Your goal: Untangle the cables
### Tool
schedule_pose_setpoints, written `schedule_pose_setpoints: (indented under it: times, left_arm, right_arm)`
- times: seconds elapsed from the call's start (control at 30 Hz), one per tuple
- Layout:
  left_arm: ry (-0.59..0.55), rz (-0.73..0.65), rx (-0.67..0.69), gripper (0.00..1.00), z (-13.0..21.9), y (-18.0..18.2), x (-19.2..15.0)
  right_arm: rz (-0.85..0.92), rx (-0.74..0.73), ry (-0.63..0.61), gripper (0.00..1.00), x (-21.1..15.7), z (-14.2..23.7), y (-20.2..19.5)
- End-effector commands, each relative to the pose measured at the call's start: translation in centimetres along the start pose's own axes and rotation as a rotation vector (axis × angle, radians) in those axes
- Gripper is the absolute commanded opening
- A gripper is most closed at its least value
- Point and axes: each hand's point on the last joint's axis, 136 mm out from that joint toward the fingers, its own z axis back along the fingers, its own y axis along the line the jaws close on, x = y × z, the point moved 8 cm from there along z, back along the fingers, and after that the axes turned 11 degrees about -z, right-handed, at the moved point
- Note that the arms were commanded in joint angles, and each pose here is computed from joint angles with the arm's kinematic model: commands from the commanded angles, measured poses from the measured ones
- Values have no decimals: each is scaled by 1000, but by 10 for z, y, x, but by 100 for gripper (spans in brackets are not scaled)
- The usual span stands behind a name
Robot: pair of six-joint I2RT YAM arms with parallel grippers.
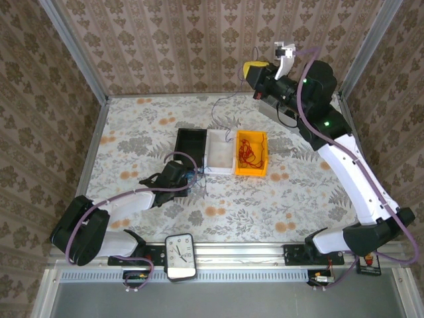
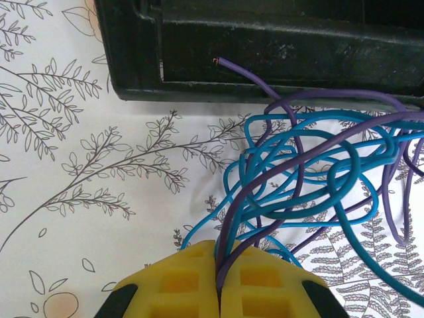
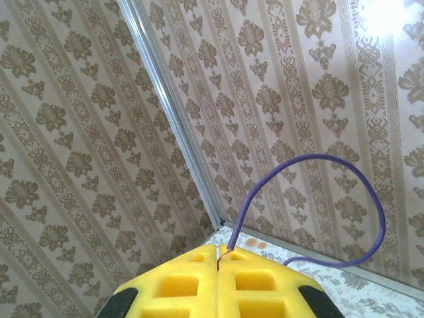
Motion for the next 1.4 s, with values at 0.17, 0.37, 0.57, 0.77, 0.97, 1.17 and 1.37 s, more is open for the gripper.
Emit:
schedule_pose_setpoints:
  times: [0.17,0.37,0.57,0.77,0.97,1.17,1.37]
  left_arm:
    - [7,13,15,0,-1,0,6]
    - [7,12,14,0,-1,0,6]
    - [3,9,16,0,0,0,6]
    - [5,4,15,0,0,-1,8]
    - [6,4,15,0,2,-1,8]
    - [6,3,13,0,1,-1,8]
    - [8,-2,10,0,-1,-2,9]
  right_arm:
    - [-74,-87,116,0,-54,-27,-38]
    - [-6,-229,236,0,-109,-48,-65]
    - [101,-417,303,0,-145,-57,-88]
    - [126,-483,401,0,-181,-69,-105]
    - [197,-661,428,0,-201,-69,-123]
    - [336,-853,419,0,-193,-58,-141]
    - [377,-914,429,0,-194,-53,-146]
